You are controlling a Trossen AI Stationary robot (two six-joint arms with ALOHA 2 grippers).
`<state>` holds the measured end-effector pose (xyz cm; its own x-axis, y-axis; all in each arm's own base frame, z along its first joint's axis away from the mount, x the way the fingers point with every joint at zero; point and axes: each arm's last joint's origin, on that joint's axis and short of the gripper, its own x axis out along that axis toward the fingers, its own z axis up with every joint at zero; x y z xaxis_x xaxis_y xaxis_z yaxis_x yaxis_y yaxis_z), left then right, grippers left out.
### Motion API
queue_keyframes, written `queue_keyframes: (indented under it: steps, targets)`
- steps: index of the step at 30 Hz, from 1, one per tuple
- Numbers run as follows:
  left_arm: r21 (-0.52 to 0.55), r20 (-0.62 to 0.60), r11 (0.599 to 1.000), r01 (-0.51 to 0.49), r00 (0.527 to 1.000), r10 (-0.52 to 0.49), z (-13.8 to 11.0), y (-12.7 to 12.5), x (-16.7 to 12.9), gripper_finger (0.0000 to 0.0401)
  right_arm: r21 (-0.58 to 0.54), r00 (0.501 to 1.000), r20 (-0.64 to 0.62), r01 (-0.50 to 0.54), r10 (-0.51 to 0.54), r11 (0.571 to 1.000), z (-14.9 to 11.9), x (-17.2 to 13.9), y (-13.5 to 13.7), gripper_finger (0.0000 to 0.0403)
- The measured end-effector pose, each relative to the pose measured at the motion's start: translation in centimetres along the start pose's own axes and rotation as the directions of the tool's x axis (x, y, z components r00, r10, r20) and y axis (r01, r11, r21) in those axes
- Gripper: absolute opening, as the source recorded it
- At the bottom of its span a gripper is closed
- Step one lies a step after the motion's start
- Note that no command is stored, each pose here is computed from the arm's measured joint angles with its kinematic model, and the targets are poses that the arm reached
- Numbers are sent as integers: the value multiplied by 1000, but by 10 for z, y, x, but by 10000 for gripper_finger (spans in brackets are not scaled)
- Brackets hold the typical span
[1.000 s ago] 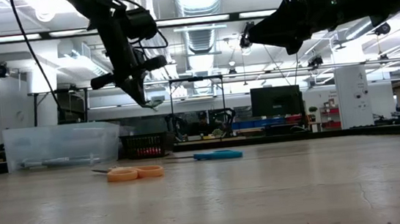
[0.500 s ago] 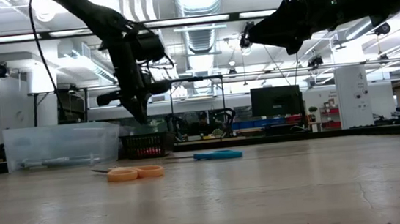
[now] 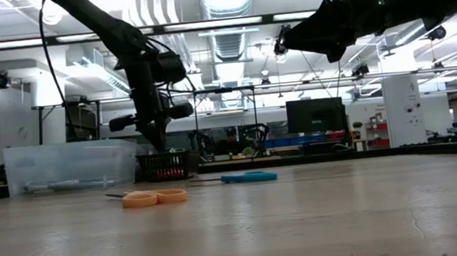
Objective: Pick & Place Paint Supplies
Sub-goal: Put the green scissors into the right black bin, then put the yellow scissors into the right black bin
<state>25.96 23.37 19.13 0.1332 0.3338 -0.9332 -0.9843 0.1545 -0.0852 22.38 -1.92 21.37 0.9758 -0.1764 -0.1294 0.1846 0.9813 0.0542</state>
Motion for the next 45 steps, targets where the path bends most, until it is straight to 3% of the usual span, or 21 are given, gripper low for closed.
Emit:
queue_keyframes:
  steps: [14, 24, 34, 45]
  targets:
    - [7, -24, 999, 36, 999, -36, -1, -2, 0, 0, 0, 1000, 0, 0, 0, 1000, 0, 0, 0, 141]
    - [29, -90, 999, 23, 996, -20, -9, -8, 20, 0, 0, 1000, 0, 0, 0, 1000, 0, 0, 0, 141]
    - [24, -75, 999, 36, 997, -34, -6, -10, 18, 1, 0, 1000, 0, 0, 0, 1000, 0, 0, 0, 141]
    - [21, -79, 999, 41, 996, -39, -6, -10, 17, 79, 1, 1000, 0, 0, 0, 1000, 0, 0, 0, 141]
